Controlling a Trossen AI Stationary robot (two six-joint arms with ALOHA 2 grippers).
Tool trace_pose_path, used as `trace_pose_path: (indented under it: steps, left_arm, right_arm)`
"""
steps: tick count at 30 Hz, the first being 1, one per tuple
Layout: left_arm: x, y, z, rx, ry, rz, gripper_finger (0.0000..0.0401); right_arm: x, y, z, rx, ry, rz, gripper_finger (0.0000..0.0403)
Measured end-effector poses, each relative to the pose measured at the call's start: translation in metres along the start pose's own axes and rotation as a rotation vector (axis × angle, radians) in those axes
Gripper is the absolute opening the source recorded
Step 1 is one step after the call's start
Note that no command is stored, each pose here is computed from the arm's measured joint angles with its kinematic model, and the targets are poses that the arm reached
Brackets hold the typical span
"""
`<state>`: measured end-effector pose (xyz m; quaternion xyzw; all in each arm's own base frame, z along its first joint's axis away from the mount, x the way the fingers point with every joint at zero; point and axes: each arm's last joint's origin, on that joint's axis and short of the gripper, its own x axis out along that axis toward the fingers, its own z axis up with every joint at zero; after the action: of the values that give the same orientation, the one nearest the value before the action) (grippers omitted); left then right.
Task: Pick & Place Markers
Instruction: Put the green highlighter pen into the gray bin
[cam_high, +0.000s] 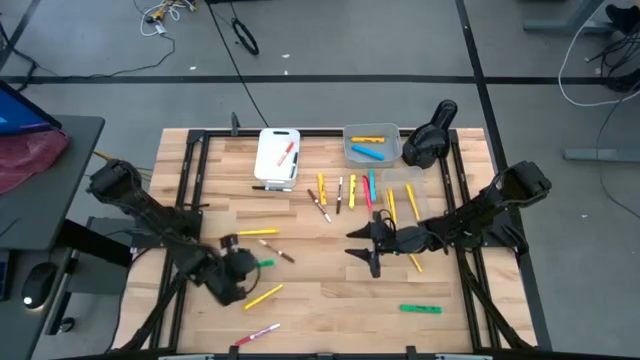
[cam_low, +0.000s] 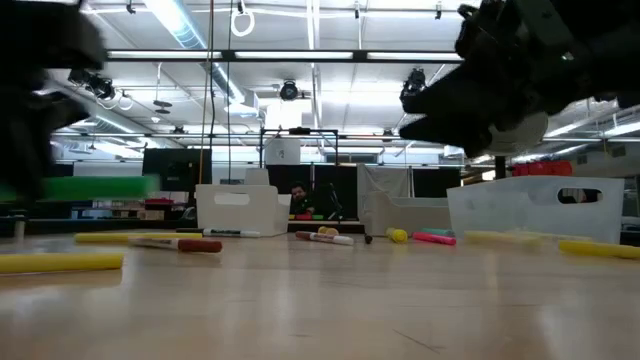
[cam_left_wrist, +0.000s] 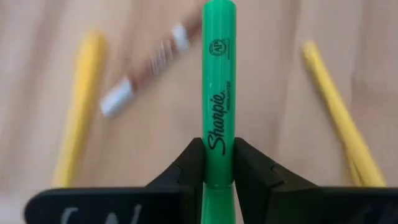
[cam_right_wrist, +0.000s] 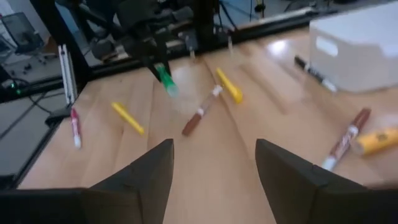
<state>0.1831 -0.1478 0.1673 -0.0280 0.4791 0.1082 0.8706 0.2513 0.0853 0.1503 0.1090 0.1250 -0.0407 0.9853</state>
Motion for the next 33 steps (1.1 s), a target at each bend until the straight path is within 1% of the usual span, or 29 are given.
trace_pose_path:
  steps: [2,5,8,12,17,21,24,29,33]
  left_arm:
    - [0.004,0.004,0.017,0.004,-0.085,0.01,0.0064]
    - [0.016,0.014,0.037,0.01,-0.174,0.011,0.0064]
    - [0.024,0.024,0.06,-0.001,-0.329,-0.02,0.0064]
    - [0.031,0.038,0.08,0.01,-0.511,-0.05,0.0064]
    - [0.031,0.051,0.096,0.01,-0.657,-0.102,0.0064]
    - [0.027,0.053,0.103,0.018,-0.73,-0.118,0.0064]
    - [0.024,0.052,0.106,0.003,-0.774,-0.133,0.0064]
    - [0.02,0.052,0.109,-0.015,-0.814,-0.144,0.0064]
    - [0.02,0.051,0.11,-0.017,-0.824,-0.153,0.0064]
  right_arm:
    - [0.003,0.0,0.006,-0.01,-0.02,-0.004,0.0229]
    - [0.006,0.001,0.011,-0.025,-0.035,-0.006,0.0229]
    - [0.007,0.001,0.012,-0.031,-0.035,-0.006,0.0229]
    - [0.006,0.0,0.011,-0.056,-0.031,-0.026,0.0229]
    - [0.007,0.001,0.017,-0.08,-0.091,-0.02,0.0229]
    - [0.006,0.002,0.026,-0.084,-0.18,-0.004,0.0229]
    - [0.005,0.003,0.033,-0.086,-0.245,0.007,0.0229]
    - [0.002,0.005,0.041,-0.083,-0.329,0.025,0.0229]
    - [0.0,0.007,0.046,-0.075,-0.375,0.069,0.0229]
